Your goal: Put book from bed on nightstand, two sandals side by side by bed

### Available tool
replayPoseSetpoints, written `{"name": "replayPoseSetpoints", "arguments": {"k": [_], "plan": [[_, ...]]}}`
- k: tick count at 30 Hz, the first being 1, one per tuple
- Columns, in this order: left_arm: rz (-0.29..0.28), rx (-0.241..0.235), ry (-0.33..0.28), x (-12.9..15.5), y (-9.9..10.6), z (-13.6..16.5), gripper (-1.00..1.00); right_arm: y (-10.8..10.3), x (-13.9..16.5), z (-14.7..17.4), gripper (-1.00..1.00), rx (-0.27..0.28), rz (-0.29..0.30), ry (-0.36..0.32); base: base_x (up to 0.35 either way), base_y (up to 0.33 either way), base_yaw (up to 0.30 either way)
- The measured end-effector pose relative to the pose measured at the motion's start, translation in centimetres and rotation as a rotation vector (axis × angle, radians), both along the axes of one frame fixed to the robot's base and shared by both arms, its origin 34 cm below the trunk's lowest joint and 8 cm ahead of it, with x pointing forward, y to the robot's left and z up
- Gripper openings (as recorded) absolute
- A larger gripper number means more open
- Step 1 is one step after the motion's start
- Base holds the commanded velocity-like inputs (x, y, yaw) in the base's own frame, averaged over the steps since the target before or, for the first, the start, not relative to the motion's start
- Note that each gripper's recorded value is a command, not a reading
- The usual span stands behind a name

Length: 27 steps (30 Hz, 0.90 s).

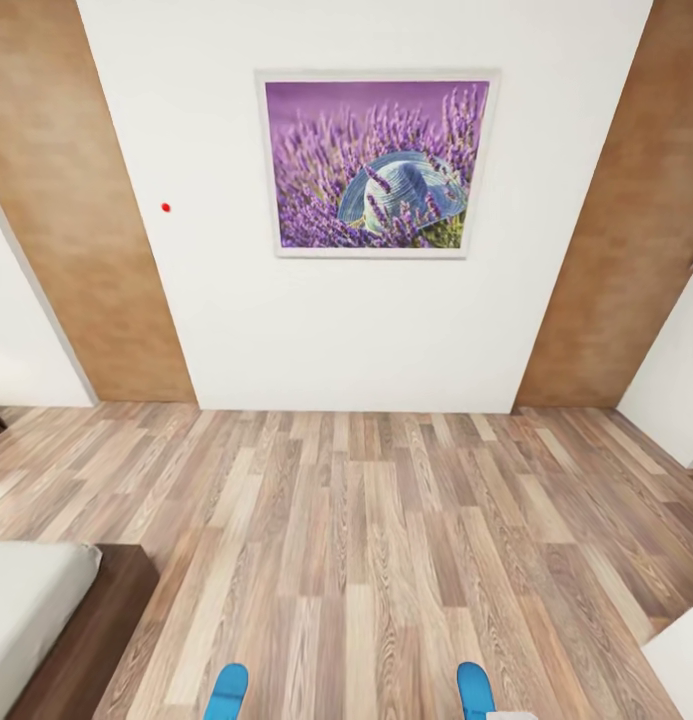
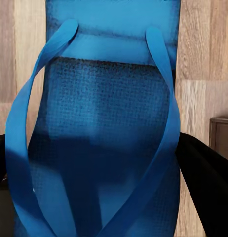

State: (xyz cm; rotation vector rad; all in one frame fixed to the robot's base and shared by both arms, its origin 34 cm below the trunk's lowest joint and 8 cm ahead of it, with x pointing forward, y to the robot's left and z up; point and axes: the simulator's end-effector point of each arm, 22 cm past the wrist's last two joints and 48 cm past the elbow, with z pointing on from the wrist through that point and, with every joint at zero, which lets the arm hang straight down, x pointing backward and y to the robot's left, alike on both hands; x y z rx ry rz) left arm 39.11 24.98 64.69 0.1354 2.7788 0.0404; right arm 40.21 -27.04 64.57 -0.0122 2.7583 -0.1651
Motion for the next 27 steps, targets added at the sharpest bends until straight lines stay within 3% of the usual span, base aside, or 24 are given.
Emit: {"name": "replayPoseSetpoints", "arguments": {"k": [27], "plan": [[-0.001, 0.000, -0.001, 0.04, -0.01, 0.01, -1.00, 0.00, 0.00, 0.00, -1.00, 0.000, 0.001, 0.000, 0.270, 0.000, 0.000]]}}
